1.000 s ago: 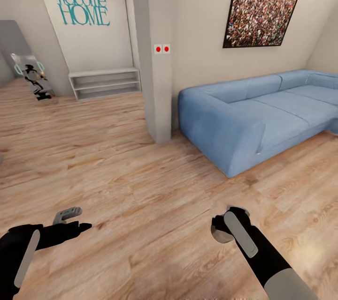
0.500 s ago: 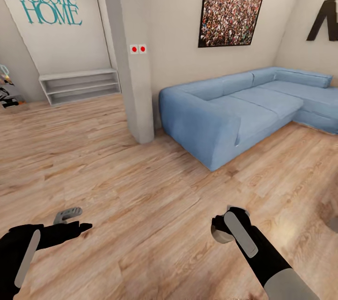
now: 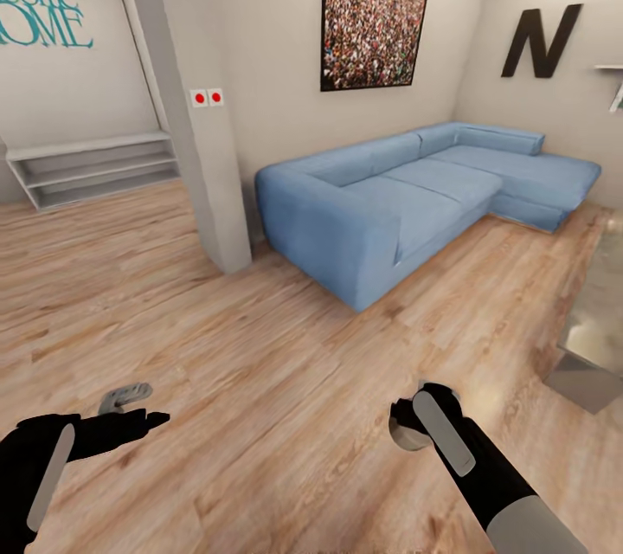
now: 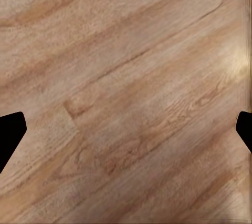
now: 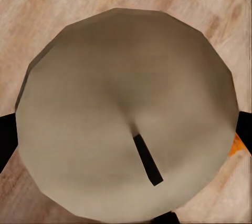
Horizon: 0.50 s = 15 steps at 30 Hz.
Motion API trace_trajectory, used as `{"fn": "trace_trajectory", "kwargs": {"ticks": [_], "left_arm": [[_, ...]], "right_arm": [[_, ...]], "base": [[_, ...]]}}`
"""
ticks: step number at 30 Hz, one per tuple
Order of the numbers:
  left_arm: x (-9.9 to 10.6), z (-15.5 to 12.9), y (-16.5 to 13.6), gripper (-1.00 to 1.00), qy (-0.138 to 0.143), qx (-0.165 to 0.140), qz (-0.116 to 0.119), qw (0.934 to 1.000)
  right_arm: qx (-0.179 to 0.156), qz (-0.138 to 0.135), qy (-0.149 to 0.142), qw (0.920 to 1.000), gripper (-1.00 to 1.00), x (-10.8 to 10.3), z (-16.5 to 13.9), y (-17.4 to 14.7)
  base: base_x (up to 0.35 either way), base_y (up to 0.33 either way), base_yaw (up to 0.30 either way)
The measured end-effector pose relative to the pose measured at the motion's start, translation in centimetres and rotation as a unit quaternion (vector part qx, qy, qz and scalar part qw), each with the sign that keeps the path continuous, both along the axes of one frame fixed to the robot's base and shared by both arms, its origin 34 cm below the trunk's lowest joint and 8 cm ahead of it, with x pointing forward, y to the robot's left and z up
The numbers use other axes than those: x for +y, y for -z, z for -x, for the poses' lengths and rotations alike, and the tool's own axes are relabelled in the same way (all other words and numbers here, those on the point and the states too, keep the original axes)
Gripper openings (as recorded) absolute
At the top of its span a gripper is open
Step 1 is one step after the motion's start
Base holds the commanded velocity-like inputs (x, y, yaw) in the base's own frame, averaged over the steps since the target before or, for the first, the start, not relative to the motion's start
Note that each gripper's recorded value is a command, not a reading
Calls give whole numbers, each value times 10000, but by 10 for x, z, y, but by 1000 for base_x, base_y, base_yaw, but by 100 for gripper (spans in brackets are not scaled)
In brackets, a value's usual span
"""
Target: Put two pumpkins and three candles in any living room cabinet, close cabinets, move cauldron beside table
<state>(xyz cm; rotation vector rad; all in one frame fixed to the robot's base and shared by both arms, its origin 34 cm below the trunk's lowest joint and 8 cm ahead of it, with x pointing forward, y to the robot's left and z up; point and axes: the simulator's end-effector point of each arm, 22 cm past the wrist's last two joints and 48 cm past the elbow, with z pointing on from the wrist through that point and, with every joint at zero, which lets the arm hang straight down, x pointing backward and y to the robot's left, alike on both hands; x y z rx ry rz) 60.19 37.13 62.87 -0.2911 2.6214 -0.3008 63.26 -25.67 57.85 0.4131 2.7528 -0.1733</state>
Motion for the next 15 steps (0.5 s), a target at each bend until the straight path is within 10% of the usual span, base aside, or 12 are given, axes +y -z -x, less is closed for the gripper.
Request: {"fn": "trace_trajectory", "kwargs": {"ticks": [15], "left_arm": [[-1, -3, -28, 100, 1, 4, 2, 10000]], "right_arm": [[25, -47, 192, 9998, -100, -10, -3, -27]], "base": [[-15, 0, -277]]}}
